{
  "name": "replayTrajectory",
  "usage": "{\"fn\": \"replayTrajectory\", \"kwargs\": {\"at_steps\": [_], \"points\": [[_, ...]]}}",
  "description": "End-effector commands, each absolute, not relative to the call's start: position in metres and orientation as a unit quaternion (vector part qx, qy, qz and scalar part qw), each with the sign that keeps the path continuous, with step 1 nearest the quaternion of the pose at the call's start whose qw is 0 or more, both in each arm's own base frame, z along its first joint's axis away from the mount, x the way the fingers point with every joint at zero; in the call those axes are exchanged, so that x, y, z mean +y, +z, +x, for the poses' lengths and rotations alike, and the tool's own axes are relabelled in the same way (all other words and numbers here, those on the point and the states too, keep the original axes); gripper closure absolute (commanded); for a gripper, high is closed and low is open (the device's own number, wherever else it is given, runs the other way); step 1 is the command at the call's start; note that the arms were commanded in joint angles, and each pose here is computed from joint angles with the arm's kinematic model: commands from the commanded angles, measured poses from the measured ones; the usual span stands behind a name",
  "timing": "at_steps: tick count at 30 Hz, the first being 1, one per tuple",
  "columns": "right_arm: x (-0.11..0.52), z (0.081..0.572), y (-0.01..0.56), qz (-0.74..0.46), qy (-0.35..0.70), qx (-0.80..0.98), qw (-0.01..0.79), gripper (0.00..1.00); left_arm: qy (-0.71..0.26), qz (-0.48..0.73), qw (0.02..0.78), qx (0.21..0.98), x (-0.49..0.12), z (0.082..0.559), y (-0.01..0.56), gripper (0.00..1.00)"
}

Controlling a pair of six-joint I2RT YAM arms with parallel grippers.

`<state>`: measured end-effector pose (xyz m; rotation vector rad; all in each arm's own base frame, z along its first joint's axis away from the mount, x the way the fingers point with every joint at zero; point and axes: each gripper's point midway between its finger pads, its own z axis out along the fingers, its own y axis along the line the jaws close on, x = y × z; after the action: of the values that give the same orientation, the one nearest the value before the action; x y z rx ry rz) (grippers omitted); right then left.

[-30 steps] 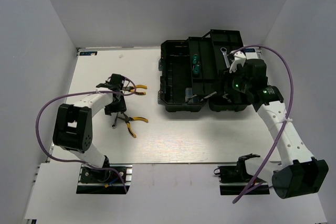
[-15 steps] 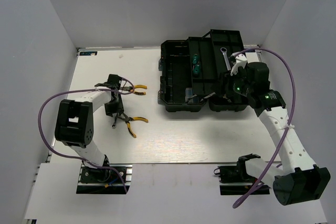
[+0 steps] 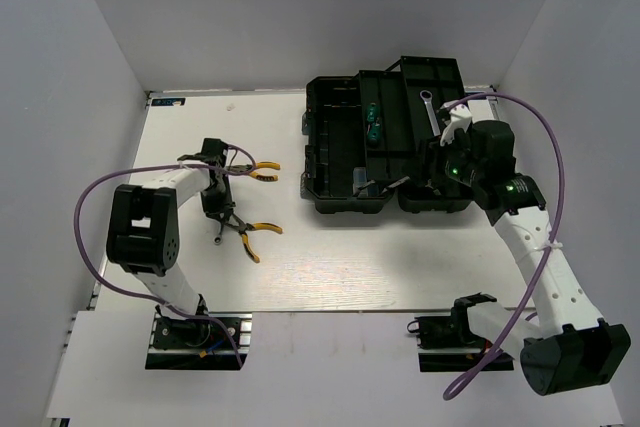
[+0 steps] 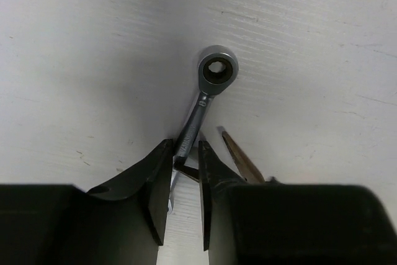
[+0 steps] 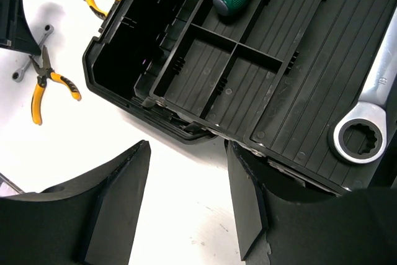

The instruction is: Sort the tools into containers

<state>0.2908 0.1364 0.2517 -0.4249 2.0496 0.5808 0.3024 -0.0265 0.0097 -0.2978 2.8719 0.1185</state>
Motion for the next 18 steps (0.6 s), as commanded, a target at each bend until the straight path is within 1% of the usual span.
{"fn": "replayTrajectory", "kwargs": {"at_steps": [1, 3, 4, 5, 7, 8, 9, 12, 18], "points": [[0.135, 0.293, 0.265, -0.176, 0.237, 0.820, 0.491, 0.41, 0.037, -0.096, 0.051, 0.993, -0.028, 0.272, -0.035, 0.66], [0.135, 0.293, 0.266, -0.174, 0.237, 0.820, 0.491, 0.41, 0.034, -0.091, 0.044, 0.994, -0.029, 0.270, -0.038, 0.69], [0.134, 0.292, 0.266, -0.174, 0.236, 0.820, 0.491, 0.41, 0.030, -0.091, 0.039, 0.995, -0.031, 0.268, -0.040, 0.74], [0.134, 0.293, 0.267, -0.174, 0.235, 0.819, 0.494, 0.41, 0.030, -0.091, 0.039, 0.995, -0.031, 0.268, -0.040, 0.77], [0.134, 0.292, 0.265, -0.174, 0.235, 0.820, 0.491, 0.41, 0.024, -0.091, 0.037, 0.995, -0.033, 0.270, -0.041, 0.88], [0.133, 0.292, 0.266, -0.172, 0.235, 0.820, 0.492, 0.41, 0.024, -0.091, 0.037, 0.995, -0.033, 0.270, -0.041, 0.98], [0.134, 0.292, 0.264, -0.173, 0.235, 0.821, 0.490, 0.41, 0.024, -0.091, 0.037, 0.995, -0.033, 0.270, -0.041, 1.00], [0.133, 0.292, 0.262, -0.173, 0.236, 0.822, 0.488, 0.41, 0.034, -0.092, 0.067, 0.993, -0.029, 0.281, -0.027, 1.00], [0.133, 0.291, 0.261, -0.174, 0.238, 0.823, 0.486, 0.41, 0.076, -0.144, 0.124, 0.979, -0.005, 0.304, -0.003, 1.00]]}}
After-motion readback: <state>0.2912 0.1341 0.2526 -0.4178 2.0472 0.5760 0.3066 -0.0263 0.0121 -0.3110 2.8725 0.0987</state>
